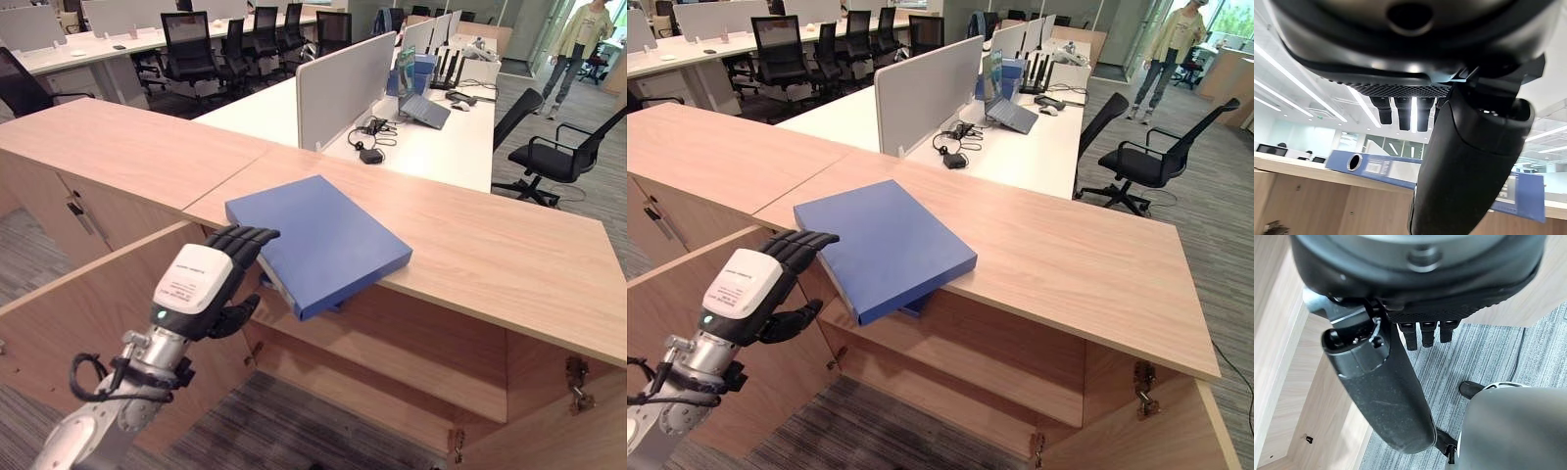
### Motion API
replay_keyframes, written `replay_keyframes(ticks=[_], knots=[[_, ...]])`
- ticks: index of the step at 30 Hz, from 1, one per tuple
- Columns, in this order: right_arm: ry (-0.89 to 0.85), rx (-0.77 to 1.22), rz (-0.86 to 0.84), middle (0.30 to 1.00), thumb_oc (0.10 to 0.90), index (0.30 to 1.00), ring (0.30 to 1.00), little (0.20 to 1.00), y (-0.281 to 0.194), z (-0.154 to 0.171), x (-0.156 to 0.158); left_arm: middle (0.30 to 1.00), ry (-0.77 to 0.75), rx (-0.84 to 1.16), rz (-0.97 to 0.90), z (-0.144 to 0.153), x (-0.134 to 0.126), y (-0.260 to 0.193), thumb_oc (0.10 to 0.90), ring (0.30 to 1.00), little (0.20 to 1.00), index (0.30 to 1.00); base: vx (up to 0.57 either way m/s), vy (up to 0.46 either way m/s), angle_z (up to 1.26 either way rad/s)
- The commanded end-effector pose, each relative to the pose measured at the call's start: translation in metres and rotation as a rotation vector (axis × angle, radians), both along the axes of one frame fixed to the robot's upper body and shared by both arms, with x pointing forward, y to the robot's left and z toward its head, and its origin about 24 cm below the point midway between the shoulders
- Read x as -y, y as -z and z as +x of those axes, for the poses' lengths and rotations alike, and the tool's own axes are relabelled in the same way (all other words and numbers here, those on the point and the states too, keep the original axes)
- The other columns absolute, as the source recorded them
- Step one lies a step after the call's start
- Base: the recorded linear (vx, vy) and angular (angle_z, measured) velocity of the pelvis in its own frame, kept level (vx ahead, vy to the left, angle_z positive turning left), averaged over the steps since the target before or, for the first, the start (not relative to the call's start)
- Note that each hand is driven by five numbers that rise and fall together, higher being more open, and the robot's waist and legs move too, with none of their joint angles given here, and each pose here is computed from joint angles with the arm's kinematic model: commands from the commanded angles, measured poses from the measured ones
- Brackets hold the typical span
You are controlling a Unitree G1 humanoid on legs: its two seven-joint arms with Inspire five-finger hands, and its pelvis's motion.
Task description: Put the empty folder in the office cabinet
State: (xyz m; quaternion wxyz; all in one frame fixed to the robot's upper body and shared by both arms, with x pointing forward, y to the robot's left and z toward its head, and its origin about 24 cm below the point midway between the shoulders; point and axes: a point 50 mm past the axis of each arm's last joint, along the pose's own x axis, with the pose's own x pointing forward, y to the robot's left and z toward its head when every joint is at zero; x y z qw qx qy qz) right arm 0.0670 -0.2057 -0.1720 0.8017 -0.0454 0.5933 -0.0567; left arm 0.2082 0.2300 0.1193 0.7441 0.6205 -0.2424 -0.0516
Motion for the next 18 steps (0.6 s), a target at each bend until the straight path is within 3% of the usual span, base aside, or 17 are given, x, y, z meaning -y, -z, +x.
replay_keyframes(ticks=[1, 18], knots=[[-0.07, 0.049, -0.03, 0.9, 0.8, 0.9, 0.9, 0.9, -0.004, 0.02, 0.002, 0.9, 0.075, 0.231, -0.021, 0.017, 0.01, -0.047, 0.8, 0.9, 0.9, 0.9, 0.0, 0.0, 0.0], [-0.086, 0.056, -0.043, 0.9, 0.8, 0.9, 0.9, 0.9, -0.005, 0.023, 0.005, 0.9, 0.077, 0.142, 0.087, 0.034, 0.012, -0.029, 0.8, 0.9, 0.9, 0.9, 0.0, 0.001, -0.02]])
